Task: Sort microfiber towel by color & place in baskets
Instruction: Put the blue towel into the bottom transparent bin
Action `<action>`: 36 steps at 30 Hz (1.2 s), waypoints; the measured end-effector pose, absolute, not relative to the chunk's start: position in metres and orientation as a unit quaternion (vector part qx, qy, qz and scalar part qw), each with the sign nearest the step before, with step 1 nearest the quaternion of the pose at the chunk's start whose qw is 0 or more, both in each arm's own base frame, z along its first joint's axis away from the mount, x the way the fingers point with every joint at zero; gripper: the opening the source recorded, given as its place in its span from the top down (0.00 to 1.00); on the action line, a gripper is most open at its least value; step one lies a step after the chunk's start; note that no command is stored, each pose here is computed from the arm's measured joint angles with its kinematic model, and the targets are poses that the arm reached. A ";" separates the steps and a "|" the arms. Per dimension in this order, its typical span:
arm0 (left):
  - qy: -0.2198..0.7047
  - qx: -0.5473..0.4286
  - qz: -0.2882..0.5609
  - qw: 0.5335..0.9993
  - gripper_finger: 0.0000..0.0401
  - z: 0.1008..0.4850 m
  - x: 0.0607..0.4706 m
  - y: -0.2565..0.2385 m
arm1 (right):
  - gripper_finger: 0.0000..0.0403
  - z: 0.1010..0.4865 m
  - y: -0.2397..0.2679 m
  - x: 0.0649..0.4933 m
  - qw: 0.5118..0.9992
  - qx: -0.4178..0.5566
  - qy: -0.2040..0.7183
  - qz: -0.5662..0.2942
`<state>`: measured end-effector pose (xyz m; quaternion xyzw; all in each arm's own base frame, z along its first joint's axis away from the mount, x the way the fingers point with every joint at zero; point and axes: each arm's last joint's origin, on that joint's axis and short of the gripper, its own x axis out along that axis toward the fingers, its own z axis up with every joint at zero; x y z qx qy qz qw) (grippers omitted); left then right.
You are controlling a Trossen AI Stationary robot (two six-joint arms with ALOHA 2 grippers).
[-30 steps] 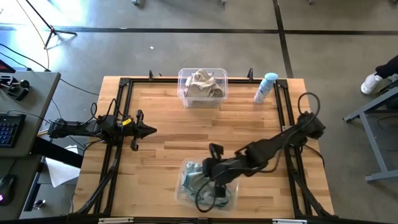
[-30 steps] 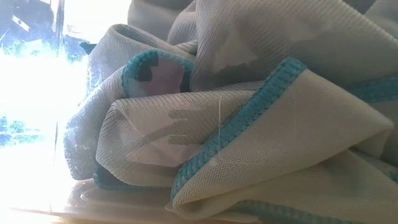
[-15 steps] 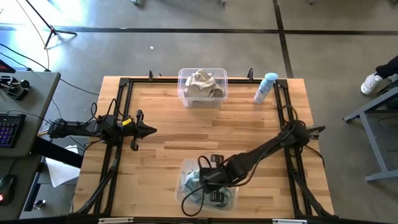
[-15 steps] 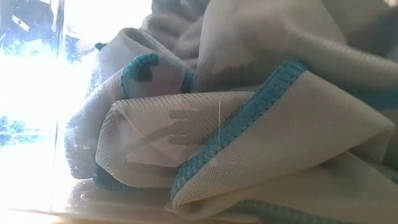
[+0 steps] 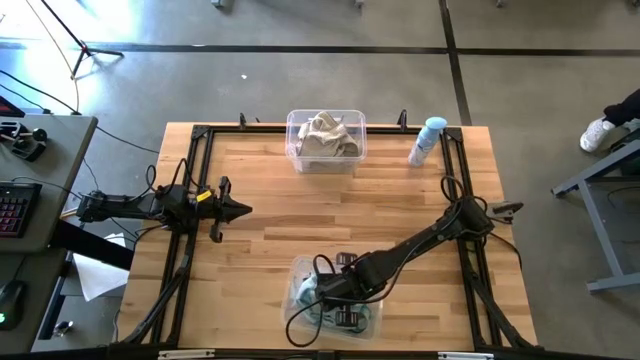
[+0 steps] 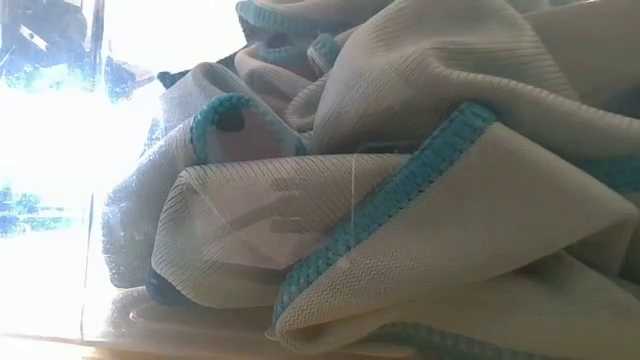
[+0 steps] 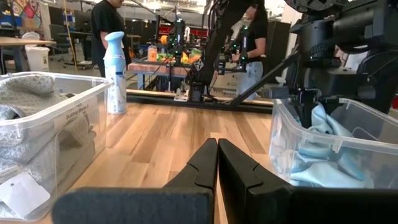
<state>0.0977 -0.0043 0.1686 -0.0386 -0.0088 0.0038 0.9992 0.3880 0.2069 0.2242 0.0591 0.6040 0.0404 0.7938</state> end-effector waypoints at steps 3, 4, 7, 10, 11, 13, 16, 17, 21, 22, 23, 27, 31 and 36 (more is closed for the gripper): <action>-0.009 -0.038 0.004 0.999 1.00 0.169 0.098 -0.004 | 0.97 0.224 0.207 0.388 0.793 0.059 0.605 0.040; -0.009 -0.038 0.004 0.999 1.00 0.169 0.098 -0.004 | 0.97 0.224 0.207 0.388 0.793 0.058 0.605 0.040; -0.009 -0.039 0.004 0.999 1.00 0.169 0.098 -0.004 | 0.97 0.222 0.207 0.388 0.790 0.059 0.610 0.040; -0.009 -0.038 0.004 0.999 1.00 0.169 0.098 -0.004 | 0.97 0.219 0.207 0.388 0.789 0.057 0.610 0.040; -0.009 -0.038 0.004 0.999 1.00 0.169 0.098 -0.004 | 0.96 0.219 0.207 0.388 0.789 0.056 0.611 0.041; -0.009 -0.038 0.004 0.999 1.00 0.169 0.098 -0.004 | 0.93 0.221 0.207 0.388 0.791 0.055 0.609 0.039; -0.009 -0.038 0.004 0.999 1.00 0.169 0.098 -0.004 | 0.85 0.225 0.205 0.387 0.792 0.057 0.607 0.037; -0.009 -0.039 0.004 0.999 1.00 0.169 0.098 -0.004 | 0.82 0.227 0.205 0.386 0.793 0.058 0.605 0.037; -0.009 -0.039 0.004 0.999 1.00 0.169 0.098 -0.004 | 0.69 0.237 0.203 0.383 0.799 0.063 0.597 0.042; -0.009 -0.038 0.004 0.999 1.00 0.169 0.098 -0.004 | 0.66 0.239 0.203 0.383 0.800 0.064 0.595 0.044; -0.009 -0.039 0.004 0.999 1.00 0.169 0.098 -0.004 | 0.64 0.243 0.203 0.382 0.802 0.066 0.592 0.046; -0.009 -0.039 0.004 0.999 1.00 0.169 0.098 -0.004 | 0.54 0.260 0.200 0.377 0.815 0.073 0.573 0.051; -0.009 -0.038 0.004 0.999 1.00 0.169 0.098 -0.004 | 0.49 0.277 0.197 0.371 0.826 0.076 0.555 0.057; -0.009 -0.038 0.004 0.999 1.00 0.169 0.098 -0.004 | 0.47 0.294 0.192 0.364 0.842 0.055 0.534 0.057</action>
